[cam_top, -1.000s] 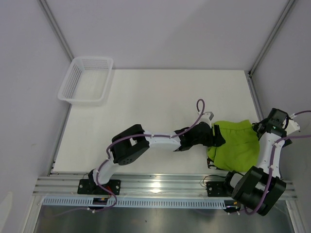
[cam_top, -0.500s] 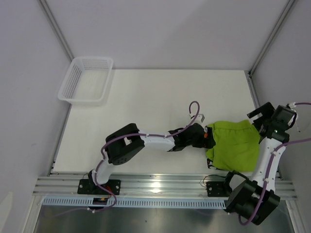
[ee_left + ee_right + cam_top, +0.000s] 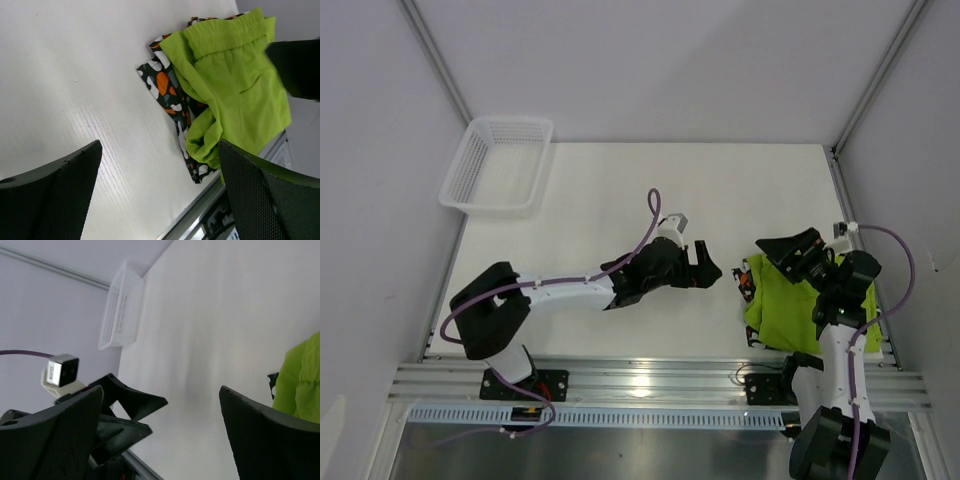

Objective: Fold and stack the shorts
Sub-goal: Neatly place the folded shorts to the corner

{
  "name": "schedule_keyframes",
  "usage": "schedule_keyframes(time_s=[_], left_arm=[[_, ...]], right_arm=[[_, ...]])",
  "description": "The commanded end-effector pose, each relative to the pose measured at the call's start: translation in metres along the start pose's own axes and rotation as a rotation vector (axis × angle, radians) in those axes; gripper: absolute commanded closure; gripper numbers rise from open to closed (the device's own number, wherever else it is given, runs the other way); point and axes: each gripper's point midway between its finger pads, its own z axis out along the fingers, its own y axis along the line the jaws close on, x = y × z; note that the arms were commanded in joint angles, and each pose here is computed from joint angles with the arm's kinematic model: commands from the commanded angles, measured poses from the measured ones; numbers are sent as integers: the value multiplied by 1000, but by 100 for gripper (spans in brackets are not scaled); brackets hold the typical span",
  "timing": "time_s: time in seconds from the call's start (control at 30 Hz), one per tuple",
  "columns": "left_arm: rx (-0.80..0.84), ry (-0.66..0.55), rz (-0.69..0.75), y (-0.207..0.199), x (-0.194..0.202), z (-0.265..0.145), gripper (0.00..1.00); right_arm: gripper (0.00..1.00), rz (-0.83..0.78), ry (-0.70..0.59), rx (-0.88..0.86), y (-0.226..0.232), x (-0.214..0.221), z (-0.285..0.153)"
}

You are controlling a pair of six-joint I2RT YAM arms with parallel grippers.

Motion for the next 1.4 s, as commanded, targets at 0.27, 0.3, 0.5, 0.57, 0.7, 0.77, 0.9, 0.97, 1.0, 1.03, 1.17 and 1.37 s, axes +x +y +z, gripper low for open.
schedule_keyframes(time_s=[0.27,0.3,0.5,0.57,0.7,0.77,0.9,0.97,1.0,1.03,1.17,1.37], left_arm=[[30,-74,51,0,-27,-41,1],[23,-73,51,6,-23,-43,1],[11,-69,71,15,-18,-49,1],[23,-86,100,11,-25,-57,1],[10,-125,140,15,-38,-74,1],[-38,-147,161,29,-46,-83,1],[-194,-253,211,65,-65,-118,1],[-267,-288,236,82,-69,-143,1],[-329,-335,236,94,-77,-155,1],[-330,-388,221,92,-88,-171,1],[-413,-477,202,123,-88,-204,1],[-486,-546,183,165,-70,-233,1]], right_arm=[[0,160,70,-25,-79,82,8],[1,168,75,6,-90,93,5],[0,32,47,25,-63,55,11],[1,-123,-24,-22,-21,16,11],[0,-298,7,-53,32,1,15],[1,-368,-18,-9,42,-7,20],[1,-592,-24,95,44,14,35],[1,-671,-50,156,39,30,40],[0,-703,-93,151,44,29,41],[1,-732,-131,185,41,27,41],[0,-792,-159,97,56,58,43],[1,-846,-173,124,38,81,48]])
